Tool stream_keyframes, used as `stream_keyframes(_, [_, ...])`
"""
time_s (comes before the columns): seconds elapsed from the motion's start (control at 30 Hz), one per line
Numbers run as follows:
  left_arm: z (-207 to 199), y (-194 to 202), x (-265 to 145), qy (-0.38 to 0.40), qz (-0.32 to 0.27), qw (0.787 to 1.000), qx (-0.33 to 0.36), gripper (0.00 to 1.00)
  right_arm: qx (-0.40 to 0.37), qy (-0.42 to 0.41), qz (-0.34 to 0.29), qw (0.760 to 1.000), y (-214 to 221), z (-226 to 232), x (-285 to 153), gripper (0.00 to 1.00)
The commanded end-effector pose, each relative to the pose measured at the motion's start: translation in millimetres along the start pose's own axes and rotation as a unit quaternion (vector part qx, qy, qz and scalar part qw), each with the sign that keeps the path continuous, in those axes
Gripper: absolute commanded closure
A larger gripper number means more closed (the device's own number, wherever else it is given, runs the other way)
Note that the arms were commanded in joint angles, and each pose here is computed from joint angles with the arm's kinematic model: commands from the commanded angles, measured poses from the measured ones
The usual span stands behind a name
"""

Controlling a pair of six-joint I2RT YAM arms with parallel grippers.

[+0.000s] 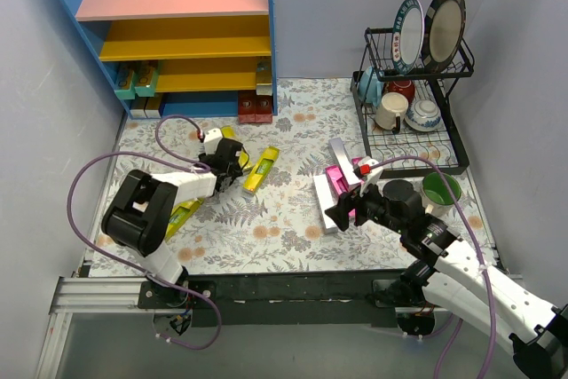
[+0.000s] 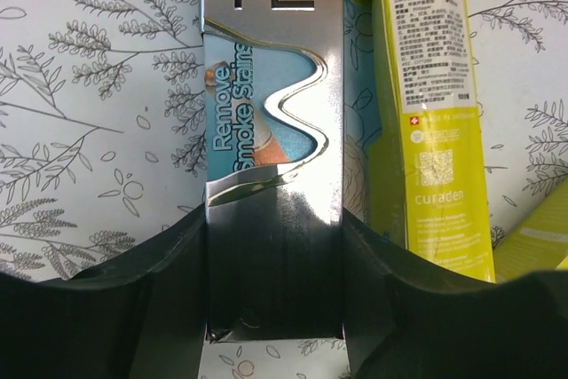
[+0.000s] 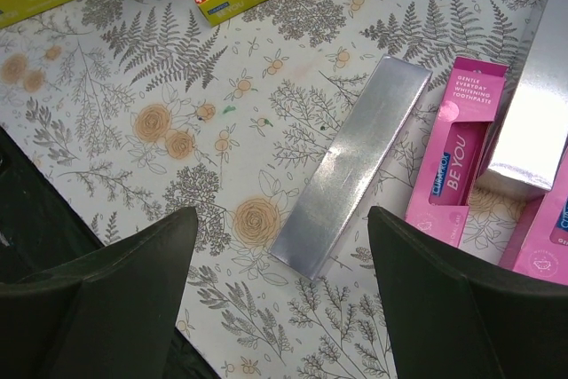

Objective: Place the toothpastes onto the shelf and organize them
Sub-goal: Pick up the toothpaste from the center of the board, then place the toothpaste on the shelf.

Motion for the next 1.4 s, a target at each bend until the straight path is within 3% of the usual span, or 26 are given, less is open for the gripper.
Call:
stream_keyframes(0.0, [12.6,0.8,-22.7,-0.007,0.018,1.000,-0.013,0.55,-0.004,-0.011,-0.020,1.000,-4.7,2.2,0.8,0.15])
stream_keyframes(0.3, [23.0,-32.2,-68.3,0.015,0.002,1.000,-0.024,0.58,-0.007,-0.011,-0.023,1.000,-7.8,2.9,0.8,0.15])
stream_keyframes(0.67, [15.2,-127.7,-135.6,0.105,-0.102,0.989,-0.002,0.61,-0.027,0.020,-0.039,0.999,-19.4,1.3,-11.4,0.15])
stream_keyframes(0.77, [7.9,-152.8,-135.1,0.127,-0.130,0.983,0.025,0.60,-0.033,0.039,-0.049,0.997,-23.2,-0.8,-16.3,0.14])
stream_keyframes(0.87, [-2.0,-164.3,-112.3,0.130,-0.112,0.984,0.050,0.60,-0.037,0.045,-0.058,0.997,-26.8,-0.9,-20.1,0.14])
stream_keyframes(1.37, [-38.2,-239.6,-21.6,0.161,-0.142,0.974,0.068,0.58,-0.046,0.064,-0.067,0.995,-27.6,-5.4,-18.5,0.14])
Point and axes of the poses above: each gripper's point midway between its finger pads, its own x axis out along the fingers, its own z axis along the line the jaws close on, y = z × x, the point moved 9 cm from there along -x, back along the fingers, and after that the axes turned 9 degrees about x, right-handed, at the moved point
